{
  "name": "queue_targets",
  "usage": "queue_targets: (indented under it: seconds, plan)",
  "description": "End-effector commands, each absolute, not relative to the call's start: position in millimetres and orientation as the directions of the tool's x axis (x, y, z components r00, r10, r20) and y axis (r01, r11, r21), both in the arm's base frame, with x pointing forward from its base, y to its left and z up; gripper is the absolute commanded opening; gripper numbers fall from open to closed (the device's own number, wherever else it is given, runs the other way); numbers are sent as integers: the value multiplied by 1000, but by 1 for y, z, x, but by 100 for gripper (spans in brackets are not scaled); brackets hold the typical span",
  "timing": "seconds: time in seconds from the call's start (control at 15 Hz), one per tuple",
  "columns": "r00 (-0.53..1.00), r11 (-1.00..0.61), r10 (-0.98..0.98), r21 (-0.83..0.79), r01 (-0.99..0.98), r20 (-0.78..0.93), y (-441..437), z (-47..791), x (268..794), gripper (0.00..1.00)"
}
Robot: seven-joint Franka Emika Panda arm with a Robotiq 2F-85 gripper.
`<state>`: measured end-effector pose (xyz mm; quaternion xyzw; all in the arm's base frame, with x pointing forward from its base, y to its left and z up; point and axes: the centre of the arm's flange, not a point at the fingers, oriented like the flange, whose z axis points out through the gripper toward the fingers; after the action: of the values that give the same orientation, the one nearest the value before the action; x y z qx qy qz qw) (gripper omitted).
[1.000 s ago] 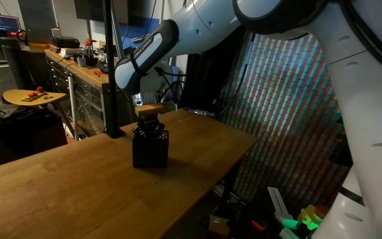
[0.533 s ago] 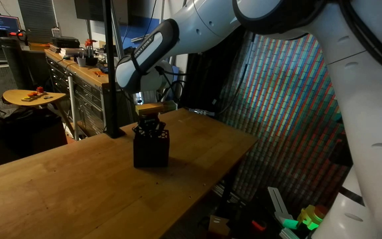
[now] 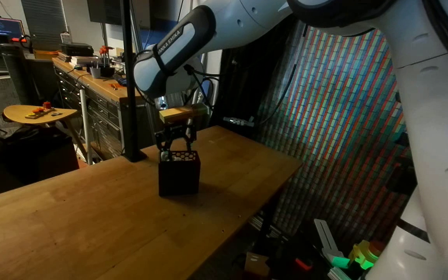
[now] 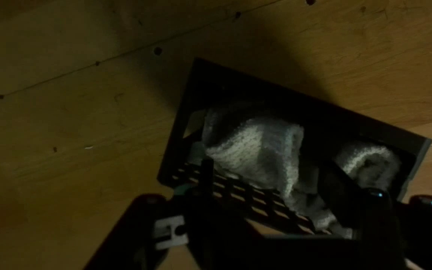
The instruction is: Put the white towel inside the black basket
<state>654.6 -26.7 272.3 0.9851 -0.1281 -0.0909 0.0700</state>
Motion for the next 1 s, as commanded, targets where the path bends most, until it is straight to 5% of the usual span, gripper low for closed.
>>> queue_targets:
  seconds: [0.0, 0.13, 0.53, 0.93]
  plan:
    - [962, -953, -242, 217, -211, -129, -15, 302, 655, 52]
    - [968, -955, -223, 228, -191, -119, -8, 308, 656, 45]
    - [974, -956, -204, 236, -177, -96, 2, 313, 658, 0]
    - [957, -945, -282, 193, -265, -66, -6, 316, 671, 0]
